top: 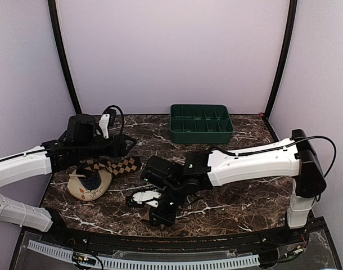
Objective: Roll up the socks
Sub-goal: Pick up the sock from the center of the board, then fold the sock at the center of the board.
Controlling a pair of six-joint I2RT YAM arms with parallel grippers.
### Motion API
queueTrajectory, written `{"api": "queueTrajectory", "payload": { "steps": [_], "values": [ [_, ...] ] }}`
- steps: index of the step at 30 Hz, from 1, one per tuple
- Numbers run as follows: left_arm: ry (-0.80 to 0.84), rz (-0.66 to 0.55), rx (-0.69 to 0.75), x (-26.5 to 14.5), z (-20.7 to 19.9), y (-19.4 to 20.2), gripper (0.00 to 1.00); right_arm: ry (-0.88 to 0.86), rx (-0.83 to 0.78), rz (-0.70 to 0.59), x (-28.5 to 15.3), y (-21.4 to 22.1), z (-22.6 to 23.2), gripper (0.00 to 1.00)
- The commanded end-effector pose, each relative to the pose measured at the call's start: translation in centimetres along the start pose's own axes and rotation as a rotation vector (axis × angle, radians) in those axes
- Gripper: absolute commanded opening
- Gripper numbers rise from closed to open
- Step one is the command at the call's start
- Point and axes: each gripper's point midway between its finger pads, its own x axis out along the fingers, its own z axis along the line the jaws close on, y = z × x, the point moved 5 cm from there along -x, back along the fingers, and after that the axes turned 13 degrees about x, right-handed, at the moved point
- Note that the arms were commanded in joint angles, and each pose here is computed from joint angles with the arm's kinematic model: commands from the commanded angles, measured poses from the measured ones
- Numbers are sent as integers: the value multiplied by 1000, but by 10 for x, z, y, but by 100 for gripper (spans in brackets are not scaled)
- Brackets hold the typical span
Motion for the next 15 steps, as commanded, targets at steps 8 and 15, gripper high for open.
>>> {"api": "queueTrajectory", "payload": {
  "steps": [8,15],
  "values": [
    [-33,-42,1,-12,5,-10,77,-66,52,-67,-28,-39,-13,0],
    [-37,-26,5,4,4,-17,77,-63,101,-149,-55,-49,-65,0]
  ]
}}
